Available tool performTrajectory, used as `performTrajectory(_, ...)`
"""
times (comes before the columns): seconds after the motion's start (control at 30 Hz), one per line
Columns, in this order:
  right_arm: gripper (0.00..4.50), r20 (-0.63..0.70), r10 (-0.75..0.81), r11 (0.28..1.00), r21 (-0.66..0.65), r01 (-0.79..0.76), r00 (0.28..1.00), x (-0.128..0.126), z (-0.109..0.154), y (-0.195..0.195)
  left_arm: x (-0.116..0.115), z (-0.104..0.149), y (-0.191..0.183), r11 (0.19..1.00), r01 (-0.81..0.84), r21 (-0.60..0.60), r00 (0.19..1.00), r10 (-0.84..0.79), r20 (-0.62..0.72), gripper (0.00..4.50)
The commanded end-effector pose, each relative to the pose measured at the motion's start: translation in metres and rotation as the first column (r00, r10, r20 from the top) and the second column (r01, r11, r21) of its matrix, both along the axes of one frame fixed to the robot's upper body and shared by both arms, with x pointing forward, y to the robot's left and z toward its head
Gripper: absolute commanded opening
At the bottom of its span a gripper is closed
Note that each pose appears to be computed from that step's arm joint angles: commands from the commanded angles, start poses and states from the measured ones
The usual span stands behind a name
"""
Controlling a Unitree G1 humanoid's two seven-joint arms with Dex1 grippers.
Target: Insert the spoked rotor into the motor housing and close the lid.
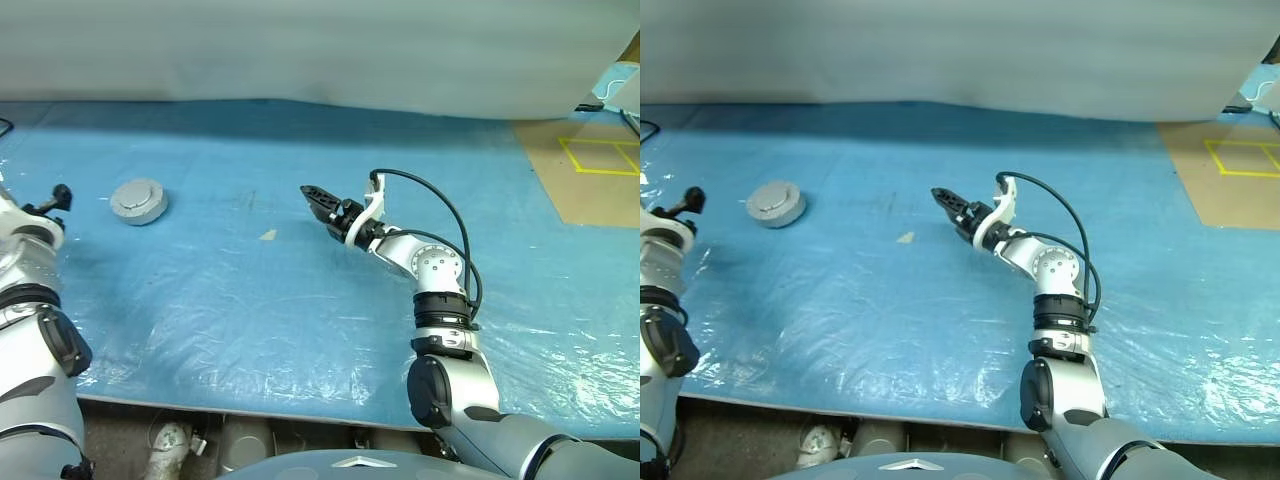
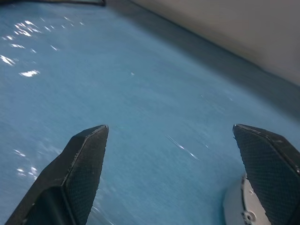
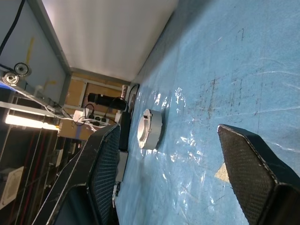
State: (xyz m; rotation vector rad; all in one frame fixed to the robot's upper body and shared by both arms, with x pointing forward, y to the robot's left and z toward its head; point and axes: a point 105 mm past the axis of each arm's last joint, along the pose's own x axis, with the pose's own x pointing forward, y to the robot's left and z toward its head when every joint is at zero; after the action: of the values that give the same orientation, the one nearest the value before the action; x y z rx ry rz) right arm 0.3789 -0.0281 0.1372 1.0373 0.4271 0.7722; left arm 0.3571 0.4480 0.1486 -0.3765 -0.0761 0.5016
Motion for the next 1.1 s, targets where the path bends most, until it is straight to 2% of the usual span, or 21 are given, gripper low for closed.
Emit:
performTrajectory(0.03,3.44,0.06,0.012,1.0,0.01,-0.012,0.998,0.0,0.012,0.003,-0.002,0.041,0.009,0.999,0.019,0.042,0.992,-0.024,0.125,4.48)
performTrajectory(0.17,3.44,0.183,-0.037,0.996,-0.078,0.051,0.982,0.002,0.02,-0.009,0.015,0.076,-0.015,0.979,0.168,0.117,0.958,-0.19,0.215,4.48)
performTrajectory(0.3,3.44,0.387,-0.124,0.958,-0.193,0.212,0.914,0.006,0.035,-0.034,0.038,0.107,-0.066,0.889,0.382,0.252,0.859,-0.442,0.257,4.48)
performTrajectory(0.37,3.44,0.452,-0.132,0.93,-0.252,0.268,0.882,0.006,0.039,-0.047,0.046,0.119,-0.098,0.814,0.493,0.306,0.773,-0.572,0.276,4.48)
performTrajectory(0.47,3.44,0.542,-0.114,0.893,-0.311,0.325,0.833,0.002,0.049,-0.065,0.049,0.13,-0.16,0.645,0.647,0.405,0.599,-0.76,0.253,4.48)
performTrajectory(0.57,3.44,0.624,-0.072,0.826,-0.4,0.398,0.778,-0.001,0.054,-0.077,0.035,0.114,-0.225,0.43,0.773,0.467,0.408,-0.9,0.154,4.48)
performTrajectory(0.67,3.44,0.68,-0.007,0.757,-0.476,0.449,0.733,-0.005,0.055,-0.083,0.019,0.083,-0.273,0.259,0.837,0.482,0.279,-0.96,0.032,4.48)
performTrajectory(0.77,3.44,0.692,0.006,0.729,-0.497,0.47,0.722,-0.01,0.052,-0.085,0.011,0.053,-0.3,0.219,0.881,0.419,0.234,-0.972,0.016,4.48)
performTrajectory(0.87,3.44,0.686,0.012,0.706,-0.521,0.48,0.728,-0.014,0.044,-0.087,0.0,0.024,-0.32,0.141,0.902,0.409,0.177,-0.983,-0.053,4.48)
performTrajectory(0.97,3.44,0.683,-0.001,0.69,-0.528,0.495,0.731,-0.015,0.041,-0.091,-0.001,0.016,-0.326,0.137,0.904,0.405,0.178,-0.982,-0.065,4.48)
performTrajectory(1.1,3.44,0.689,-0.035,0.653,-0.533,0.538,0.724,-0.01,0.043,-0.1,0.01,0.015,-0.322,0.172,0.894,0.413,0.225,-0.971,-0.084,4.48)
